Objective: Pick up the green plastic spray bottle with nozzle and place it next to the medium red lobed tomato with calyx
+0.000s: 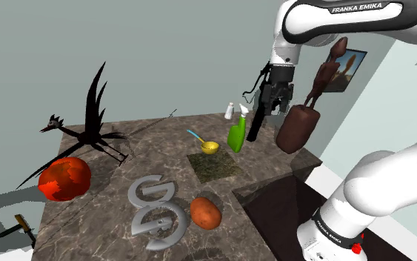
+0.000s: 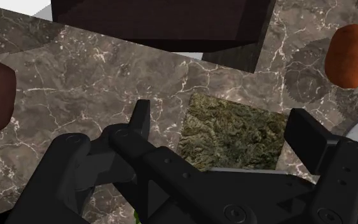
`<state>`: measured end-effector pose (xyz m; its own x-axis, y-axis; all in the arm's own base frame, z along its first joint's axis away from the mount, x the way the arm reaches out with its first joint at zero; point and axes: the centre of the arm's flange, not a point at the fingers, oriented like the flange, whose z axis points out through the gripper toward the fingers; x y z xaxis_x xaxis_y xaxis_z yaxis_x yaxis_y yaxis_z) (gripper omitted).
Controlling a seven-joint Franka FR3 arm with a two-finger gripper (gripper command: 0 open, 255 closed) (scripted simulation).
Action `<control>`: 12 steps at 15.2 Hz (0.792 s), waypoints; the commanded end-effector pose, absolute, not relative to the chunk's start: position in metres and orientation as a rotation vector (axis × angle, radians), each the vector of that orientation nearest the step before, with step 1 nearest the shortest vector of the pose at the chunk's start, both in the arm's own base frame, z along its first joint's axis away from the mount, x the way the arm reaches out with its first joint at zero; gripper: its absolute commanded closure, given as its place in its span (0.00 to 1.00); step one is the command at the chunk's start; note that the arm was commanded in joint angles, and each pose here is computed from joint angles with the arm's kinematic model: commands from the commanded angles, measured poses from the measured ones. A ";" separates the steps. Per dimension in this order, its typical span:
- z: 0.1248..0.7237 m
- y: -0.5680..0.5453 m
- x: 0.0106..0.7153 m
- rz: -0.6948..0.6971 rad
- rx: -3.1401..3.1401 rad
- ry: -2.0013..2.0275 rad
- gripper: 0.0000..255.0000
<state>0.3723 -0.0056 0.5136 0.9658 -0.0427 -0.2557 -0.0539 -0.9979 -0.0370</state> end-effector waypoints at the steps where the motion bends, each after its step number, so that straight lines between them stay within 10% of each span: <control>1: 0.498 -0.013 0.398 0.427 -3.066 0.102 0.00; 12: 0.406 -0.049 0.524 0.584 -3.025 0.242 0.00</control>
<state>0.5109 -0.0429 0.4168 0.9214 -0.1355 -0.3643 -0.1544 -0.9877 -0.0232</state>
